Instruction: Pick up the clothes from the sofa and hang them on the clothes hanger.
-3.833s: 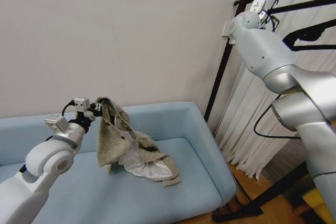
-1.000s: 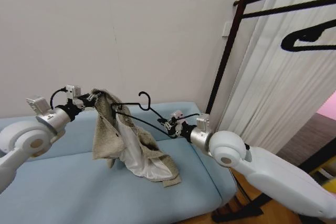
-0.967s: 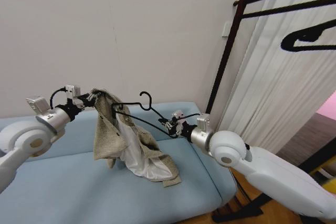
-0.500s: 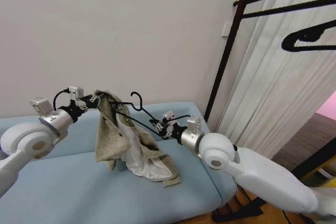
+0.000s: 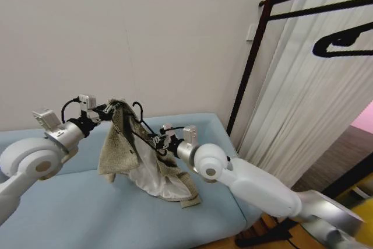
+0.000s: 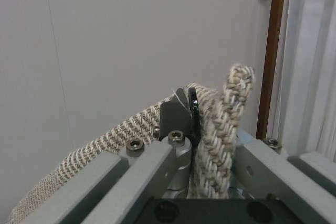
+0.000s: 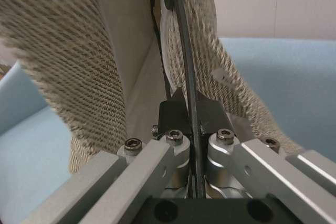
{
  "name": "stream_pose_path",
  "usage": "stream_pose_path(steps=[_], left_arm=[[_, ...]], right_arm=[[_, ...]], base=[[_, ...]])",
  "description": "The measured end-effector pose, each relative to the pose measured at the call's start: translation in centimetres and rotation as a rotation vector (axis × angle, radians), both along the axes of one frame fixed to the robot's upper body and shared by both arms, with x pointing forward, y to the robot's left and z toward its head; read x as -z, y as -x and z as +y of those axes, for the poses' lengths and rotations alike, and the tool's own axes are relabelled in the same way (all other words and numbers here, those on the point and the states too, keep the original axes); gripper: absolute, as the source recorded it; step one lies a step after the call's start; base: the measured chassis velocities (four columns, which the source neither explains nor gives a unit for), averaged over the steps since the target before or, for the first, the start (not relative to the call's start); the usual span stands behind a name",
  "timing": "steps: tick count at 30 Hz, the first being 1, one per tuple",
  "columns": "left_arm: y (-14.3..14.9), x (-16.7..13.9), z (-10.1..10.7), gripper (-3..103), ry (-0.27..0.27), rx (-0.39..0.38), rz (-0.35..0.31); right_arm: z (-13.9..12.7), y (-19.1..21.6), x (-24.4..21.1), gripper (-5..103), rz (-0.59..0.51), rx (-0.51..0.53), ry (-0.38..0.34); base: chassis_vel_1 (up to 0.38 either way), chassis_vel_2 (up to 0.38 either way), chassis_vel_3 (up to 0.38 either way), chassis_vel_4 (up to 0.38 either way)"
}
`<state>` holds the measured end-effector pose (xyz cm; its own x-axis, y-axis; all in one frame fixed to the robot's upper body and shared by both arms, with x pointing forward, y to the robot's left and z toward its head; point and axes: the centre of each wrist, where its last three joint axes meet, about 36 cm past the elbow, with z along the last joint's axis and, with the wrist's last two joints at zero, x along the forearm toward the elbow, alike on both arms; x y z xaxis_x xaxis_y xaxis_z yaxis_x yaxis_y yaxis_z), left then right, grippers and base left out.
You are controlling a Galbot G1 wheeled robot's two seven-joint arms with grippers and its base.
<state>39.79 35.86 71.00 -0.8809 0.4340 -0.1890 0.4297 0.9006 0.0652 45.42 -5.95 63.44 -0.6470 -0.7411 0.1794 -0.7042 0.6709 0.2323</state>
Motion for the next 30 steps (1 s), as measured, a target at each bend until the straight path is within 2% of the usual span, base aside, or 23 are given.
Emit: stream_pose_path(steps=[5, 9, 15, 20, 25, 30], left_arm=[[0.3, -0.5, 0.5, 2, 0.003, -0.016, -0.018], [0.2, -0.2, 1.5, 2, 0.017, -0.044, -0.014], [0.1, 0.5, 2.0, 2, 0.026, -0.047, -0.009], [0.1, 0.8, 1.8, 2, 0.026, -0.039, -0.016], [0.5, 0.8, 0.9, 2, 0.007, -0.014, -0.034], [-0.4, 0.2, 1.9, 2, 0.009, -0.038, -0.047]], right_arm=[[-0.3, -0.7, 0.5, 2, 0.033, 0.046, -0.065], [-2.4, -1.3, 0.0, 2, 0.04, 0.095, -0.129], [-4.8, -2.0, -1.6, 2, 0.014, 0.142, -0.182], [-5.8, -2.6, -3.6, 2, -0.032, 0.15, -0.191], [-5.6, -2.8, -5.0, 2, -0.066, 0.143, -0.193], [-6.2, -2.0, -4.4, 2, -0.069, 0.138, -0.162]], base=[[0.0, 0.0, 0.0, 0.0], [0.0, 0.0, 0.0, 0.0], [0.0, 0.0, 0.0, 0.0], [0.0, 0.0, 0.0, 0.0], [0.0, 0.0, 0.0, 0.0], [0.0, 0.0, 0.0, 0.0]])
